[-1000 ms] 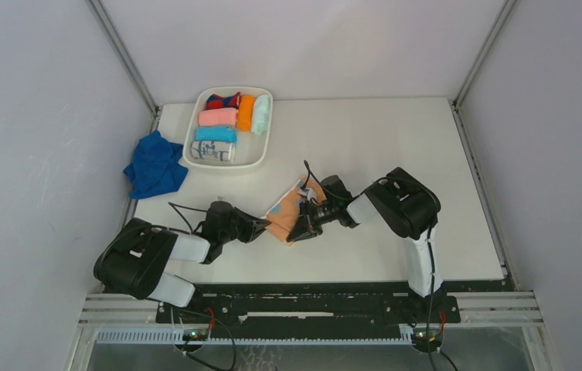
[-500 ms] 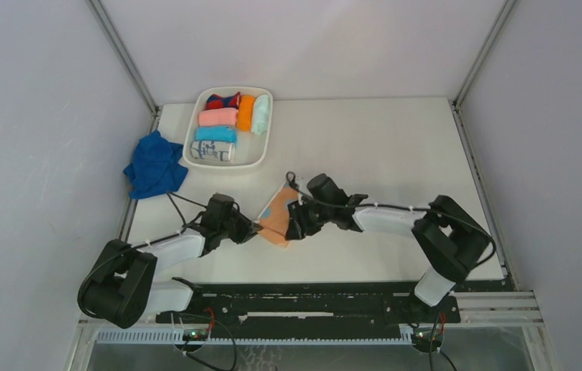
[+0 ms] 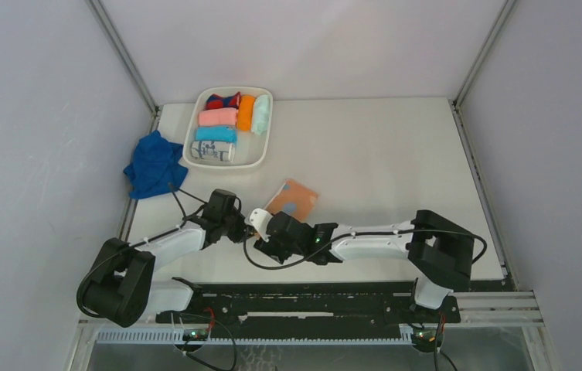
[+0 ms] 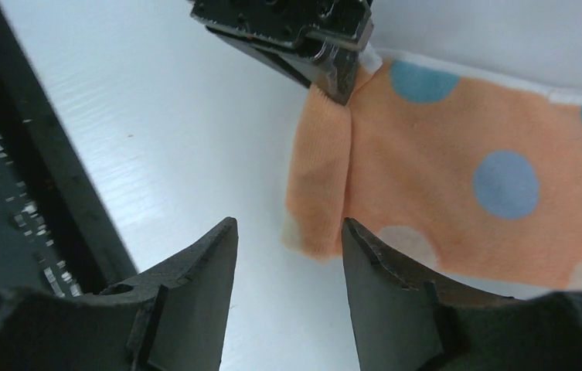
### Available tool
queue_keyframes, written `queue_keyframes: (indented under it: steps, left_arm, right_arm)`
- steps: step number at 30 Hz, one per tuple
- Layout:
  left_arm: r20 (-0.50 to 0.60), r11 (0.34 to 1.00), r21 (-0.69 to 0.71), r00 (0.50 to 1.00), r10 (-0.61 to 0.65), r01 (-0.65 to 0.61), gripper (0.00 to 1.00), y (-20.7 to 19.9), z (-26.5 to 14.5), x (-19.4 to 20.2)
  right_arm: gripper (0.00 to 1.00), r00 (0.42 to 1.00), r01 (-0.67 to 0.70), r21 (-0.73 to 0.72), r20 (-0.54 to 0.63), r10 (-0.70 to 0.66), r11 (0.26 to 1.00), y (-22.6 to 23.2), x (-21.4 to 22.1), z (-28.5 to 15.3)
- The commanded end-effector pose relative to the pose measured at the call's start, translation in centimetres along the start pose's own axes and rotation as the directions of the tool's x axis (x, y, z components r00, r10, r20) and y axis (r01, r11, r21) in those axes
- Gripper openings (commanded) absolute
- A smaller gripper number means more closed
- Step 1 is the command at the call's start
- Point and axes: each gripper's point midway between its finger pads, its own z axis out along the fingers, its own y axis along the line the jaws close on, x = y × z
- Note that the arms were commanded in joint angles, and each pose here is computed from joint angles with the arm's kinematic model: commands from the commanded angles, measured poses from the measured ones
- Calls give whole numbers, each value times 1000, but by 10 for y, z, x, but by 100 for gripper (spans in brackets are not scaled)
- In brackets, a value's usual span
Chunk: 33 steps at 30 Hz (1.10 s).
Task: Roll the towels
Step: Roll the towel at the center of the board.
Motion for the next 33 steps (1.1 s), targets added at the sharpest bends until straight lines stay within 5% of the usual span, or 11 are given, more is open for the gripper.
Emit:
queue_keyframes:
  steps: [1, 18, 33]
  left_arm:
    - [-7, 995, -86, 999, 39, -39, 12, 18, -1, 2]
    - [-24, 996, -76, 999, 46, -48, 13, 15, 2, 5]
    - [-19, 995, -83, 998, 52, -54, 15, 13, 1, 2]
  right_arm:
    - [52, 992, 117, 106, 31, -121, 987, -7, -22, 10]
    - [47, 977, 178, 102, -135, -164, 979, 7, 18, 35]
    - [37, 952, 102, 158, -302, -50, 982, -16, 59, 39]
